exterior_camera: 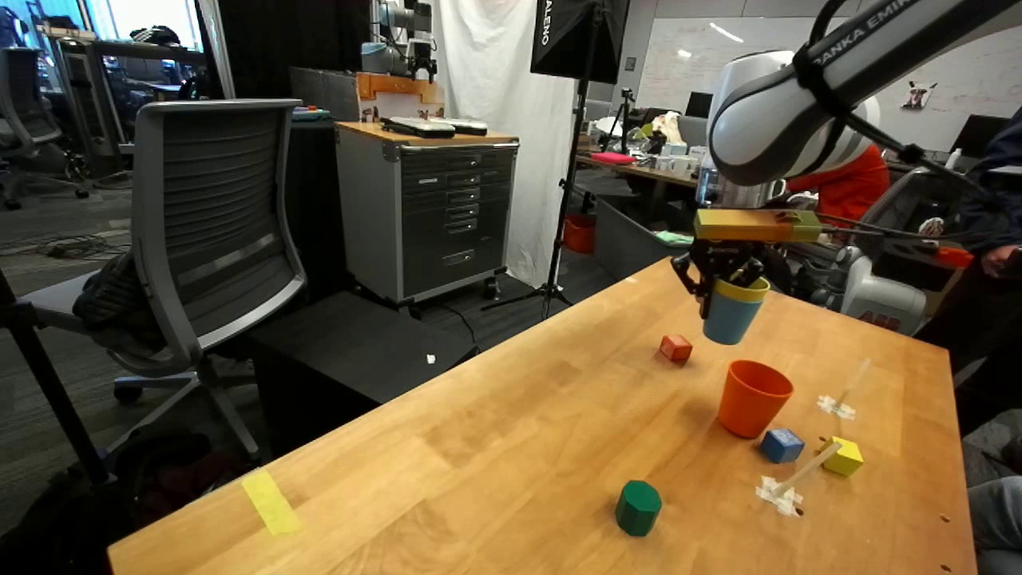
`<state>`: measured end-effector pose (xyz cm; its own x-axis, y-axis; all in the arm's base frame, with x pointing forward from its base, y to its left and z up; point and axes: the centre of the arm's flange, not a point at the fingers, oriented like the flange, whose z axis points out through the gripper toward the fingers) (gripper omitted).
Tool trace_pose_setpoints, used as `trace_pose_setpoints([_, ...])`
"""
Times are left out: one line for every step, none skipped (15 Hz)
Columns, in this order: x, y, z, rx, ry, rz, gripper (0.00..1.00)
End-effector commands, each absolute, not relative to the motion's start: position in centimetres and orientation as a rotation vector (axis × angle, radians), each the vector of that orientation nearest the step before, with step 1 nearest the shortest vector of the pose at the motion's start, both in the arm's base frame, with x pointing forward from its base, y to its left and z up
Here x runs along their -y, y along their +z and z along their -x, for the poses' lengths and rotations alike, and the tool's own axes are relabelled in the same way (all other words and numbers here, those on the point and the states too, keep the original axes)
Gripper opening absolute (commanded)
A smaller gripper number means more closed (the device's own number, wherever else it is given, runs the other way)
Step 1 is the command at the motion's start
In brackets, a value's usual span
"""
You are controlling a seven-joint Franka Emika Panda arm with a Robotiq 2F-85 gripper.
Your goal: Stack the cups
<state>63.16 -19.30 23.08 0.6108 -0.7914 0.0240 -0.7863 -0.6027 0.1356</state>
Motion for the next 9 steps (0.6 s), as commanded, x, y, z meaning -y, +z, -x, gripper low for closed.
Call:
trace_pose_setpoints([17.7,27.1,-59.0,1.321,0.02,-2.732,0.02])
trace_pose_setpoints([17.4,27.6,-58.5,1.31,0.03,-2.738,0.02])
trace_pose_setpoints([16.9,28.1,-57.7,1.297,0.048,-2.75,0.02])
trace_pose_setpoints([16.5,28.4,-57.3,1.286,0.056,-2.76,0.02])
trace_pose_setpoints([16.0,28.7,-56.7,1.271,0.069,-2.775,0.02])
trace_pose_setpoints([15.4,28.9,-56.2,1.249,0.078,-2.795,0.02])
trace_pose_setpoints([14.8,29.0,-55.6,1.218,0.09,-2.814,0.02])
trace_pose_setpoints([14.1,28.8,-55.1,1.19,0.09,-2.826,0.02])
trace_pose_setpoints([13.5,28.7,-54.6,1.163,0.091,-2.833,0.02])
